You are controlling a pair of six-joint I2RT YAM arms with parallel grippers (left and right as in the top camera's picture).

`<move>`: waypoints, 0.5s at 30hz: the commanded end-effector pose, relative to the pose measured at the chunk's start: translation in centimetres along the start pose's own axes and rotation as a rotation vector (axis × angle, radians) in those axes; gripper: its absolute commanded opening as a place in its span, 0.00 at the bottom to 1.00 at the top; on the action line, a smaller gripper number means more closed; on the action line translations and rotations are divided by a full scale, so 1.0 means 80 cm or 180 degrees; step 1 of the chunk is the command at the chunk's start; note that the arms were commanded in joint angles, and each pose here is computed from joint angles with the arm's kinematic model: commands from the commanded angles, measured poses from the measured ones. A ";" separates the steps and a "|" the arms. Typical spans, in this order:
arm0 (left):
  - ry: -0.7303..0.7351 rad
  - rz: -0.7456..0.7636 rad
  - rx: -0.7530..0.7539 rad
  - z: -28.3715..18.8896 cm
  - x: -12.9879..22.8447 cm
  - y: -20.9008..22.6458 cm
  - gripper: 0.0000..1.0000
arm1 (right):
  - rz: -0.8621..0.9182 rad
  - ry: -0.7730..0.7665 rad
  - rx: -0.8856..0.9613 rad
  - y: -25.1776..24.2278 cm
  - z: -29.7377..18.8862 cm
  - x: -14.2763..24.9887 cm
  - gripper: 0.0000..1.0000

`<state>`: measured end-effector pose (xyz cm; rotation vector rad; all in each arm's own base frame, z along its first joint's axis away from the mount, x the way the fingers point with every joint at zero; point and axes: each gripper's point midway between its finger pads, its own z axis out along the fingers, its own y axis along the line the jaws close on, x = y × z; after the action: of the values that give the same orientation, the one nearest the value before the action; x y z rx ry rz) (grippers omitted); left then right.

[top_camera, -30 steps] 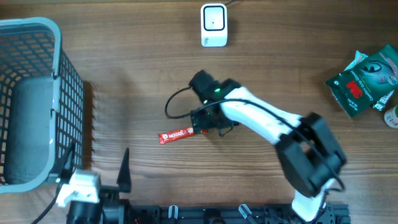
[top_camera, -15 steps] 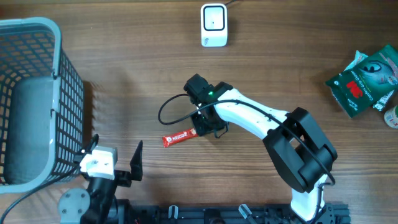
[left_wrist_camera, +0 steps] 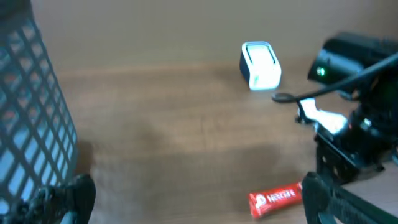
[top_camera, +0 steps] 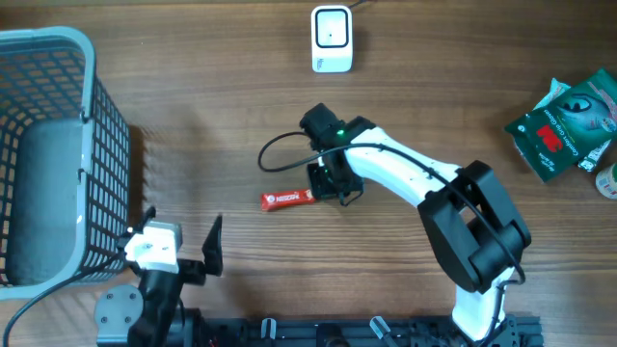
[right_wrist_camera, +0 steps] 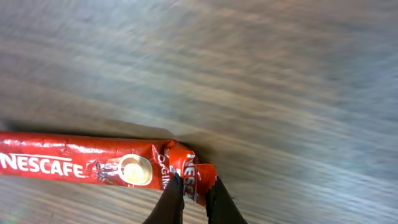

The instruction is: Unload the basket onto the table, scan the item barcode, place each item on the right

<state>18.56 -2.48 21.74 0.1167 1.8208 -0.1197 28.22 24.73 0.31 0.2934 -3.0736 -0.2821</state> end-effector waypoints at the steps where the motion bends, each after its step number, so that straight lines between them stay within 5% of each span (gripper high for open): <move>1: -0.0079 -0.0031 -0.0041 0.016 0.006 0.005 1.00 | 0.0150 -0.0149 0.0176 -0.021 -0.011 -0.010 0.05; 10: -0.0080 -0.0030 0.0140 0.060 0.051 -0.002 1.00 | 0.0275 -0.0409 0.0041 -0.010 -0.049 -0.019 0.05; 15: -0.0001 -0.0042 0.0199 0.067 0.068 -0.005 1.00 | 0.1164 -0.0047 -0.0111 -0.012 -0.058 0.010 0.05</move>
<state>22.29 -3.03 15.62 0.1385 1.8178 -0.1484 28.72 23.06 3.38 0.0078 -3.1282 -0.2544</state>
